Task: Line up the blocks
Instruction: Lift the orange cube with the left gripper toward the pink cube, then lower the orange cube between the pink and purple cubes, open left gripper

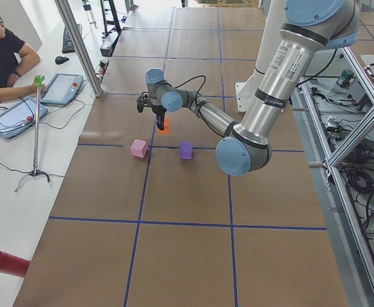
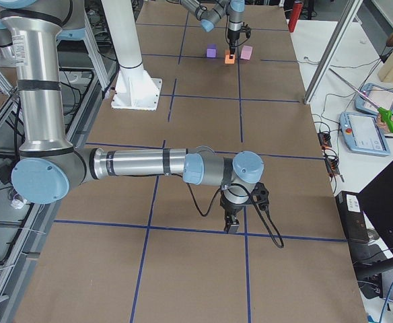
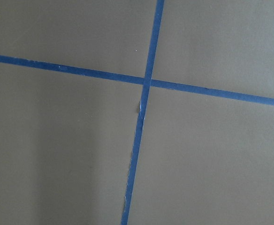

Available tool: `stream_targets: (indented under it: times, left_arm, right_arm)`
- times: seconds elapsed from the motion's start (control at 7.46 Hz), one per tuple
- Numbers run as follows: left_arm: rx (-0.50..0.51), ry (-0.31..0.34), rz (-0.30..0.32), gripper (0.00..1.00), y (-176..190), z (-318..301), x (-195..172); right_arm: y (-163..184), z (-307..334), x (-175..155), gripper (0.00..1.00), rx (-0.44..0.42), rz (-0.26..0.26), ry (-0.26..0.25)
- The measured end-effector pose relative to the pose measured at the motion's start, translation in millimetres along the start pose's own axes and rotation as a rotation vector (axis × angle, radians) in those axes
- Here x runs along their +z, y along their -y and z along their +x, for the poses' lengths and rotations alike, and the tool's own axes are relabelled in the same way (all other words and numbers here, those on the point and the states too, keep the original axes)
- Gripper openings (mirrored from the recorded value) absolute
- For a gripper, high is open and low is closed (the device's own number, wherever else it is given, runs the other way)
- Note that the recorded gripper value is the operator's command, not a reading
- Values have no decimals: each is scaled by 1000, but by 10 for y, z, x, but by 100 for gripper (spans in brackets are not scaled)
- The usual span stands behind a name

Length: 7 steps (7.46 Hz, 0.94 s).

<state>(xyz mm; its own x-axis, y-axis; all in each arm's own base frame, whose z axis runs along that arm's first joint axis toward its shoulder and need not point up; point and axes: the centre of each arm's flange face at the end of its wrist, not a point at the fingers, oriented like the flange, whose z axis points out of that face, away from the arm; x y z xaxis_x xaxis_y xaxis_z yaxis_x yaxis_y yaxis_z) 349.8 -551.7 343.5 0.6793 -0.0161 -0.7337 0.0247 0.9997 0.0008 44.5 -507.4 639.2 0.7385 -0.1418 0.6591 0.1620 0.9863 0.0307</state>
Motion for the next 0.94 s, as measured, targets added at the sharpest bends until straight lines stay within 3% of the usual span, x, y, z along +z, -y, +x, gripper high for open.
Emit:
stream_targets:
  times: [0.27, 0.4, 0.67, 0.94]
  left_arm:
    - [-16, 19, 45, 20, 18, -167, -750]
    - [0, 29, 61, 20, 39, -319, -958]
    - [81, 45, 22, 20, 24, -795, -934]
    - [87, 48, -23, 20, 38, -1137, -715]
  right_arm:
    - [0, 1, 2, 100, 0, 0, 0]
    - [0, 2, 3, 100, 0, -1, 0]
    - [0, 2, 3, 100, 0, -1, 0]
    - [0, 2, 3, 100, 0, -1, 0]
